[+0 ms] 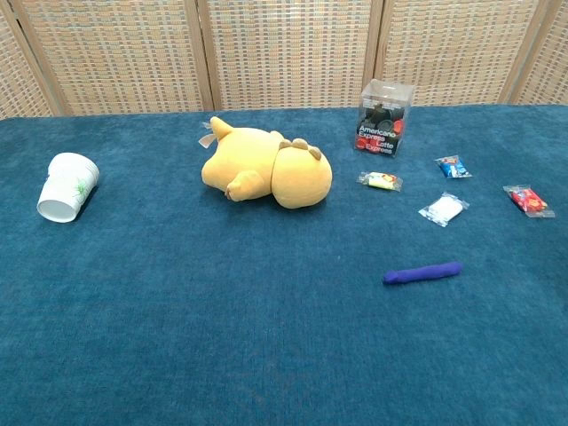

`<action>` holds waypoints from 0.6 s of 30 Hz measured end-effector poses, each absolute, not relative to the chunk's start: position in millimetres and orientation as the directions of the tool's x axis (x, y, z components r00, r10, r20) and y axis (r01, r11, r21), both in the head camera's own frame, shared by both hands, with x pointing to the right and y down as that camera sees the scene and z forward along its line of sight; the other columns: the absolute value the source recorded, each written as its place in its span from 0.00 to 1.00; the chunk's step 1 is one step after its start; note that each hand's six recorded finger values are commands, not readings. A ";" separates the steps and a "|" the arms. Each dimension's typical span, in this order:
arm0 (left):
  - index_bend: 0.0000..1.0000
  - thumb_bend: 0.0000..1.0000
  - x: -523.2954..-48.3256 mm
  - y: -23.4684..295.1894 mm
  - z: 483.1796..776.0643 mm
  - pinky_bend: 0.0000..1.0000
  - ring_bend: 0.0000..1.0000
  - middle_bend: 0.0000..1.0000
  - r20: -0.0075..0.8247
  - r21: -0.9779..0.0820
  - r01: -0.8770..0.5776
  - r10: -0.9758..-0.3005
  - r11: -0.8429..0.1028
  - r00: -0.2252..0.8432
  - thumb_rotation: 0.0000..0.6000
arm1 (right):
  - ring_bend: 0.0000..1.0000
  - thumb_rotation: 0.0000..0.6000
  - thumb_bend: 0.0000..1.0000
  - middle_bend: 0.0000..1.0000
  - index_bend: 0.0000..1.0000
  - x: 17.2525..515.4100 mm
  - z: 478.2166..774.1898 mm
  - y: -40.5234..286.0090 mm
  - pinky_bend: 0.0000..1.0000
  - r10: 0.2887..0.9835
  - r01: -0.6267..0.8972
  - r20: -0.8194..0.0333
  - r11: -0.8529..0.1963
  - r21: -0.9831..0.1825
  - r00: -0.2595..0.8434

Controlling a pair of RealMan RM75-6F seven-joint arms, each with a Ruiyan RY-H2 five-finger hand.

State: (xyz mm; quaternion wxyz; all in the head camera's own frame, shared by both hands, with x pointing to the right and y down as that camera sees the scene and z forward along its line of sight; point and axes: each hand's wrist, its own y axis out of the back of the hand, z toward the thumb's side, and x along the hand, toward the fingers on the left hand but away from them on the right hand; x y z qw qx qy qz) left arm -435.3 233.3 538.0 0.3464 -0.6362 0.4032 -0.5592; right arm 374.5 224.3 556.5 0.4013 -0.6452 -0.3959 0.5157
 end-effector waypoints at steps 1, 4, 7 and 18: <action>0.00 0.00 -435.4 233.1 538.1 0.00 0.00 0.00 0.433 -0.891 -0.126 -0.900 -0.436 0.049 1.00 | 0.00 1.00 0.00 0.00 0.00 374.5 556.8 224.7 0.00 0.925 0.087 -0.348 -0.363 -0.928 0.154; 0.00 0.00 -435.9 233.6 538.9 0.00 0.00 0.00 0.439 -0.889 -0.125 -0.897 -0.441 0.046 1.00 | 0.00 1.00 0.00 0.00 0.00 374.7 558.9 225.3 0.00 0.924 0.083 -0.352 -0.366 -0.927 0.151; 0.00 0.00 -435.0 234.4 539.6 0.00 0.00 0.00 0.449 -0.885 -0.121 -0.893 -0.451 0.045 1.00 | 0.00 1.00 0.00 0.00 0.03 374.4 562.8 225.3 0.00 0.918 0.083 -0.364 -0.380 -0.921 0.155; 0.00 0.00 -432.0 229.8 544.7 0.00 0.00 0.00 0.448 -0.888 -0.097 -0.893 -0.450 0.040 1.00 | 0.00 1.00 0.14 0.00 0.33 341.4 603.0 210.2 0.00 0.833 0.022 -0.469 -0.496 -0.868 0.292</action>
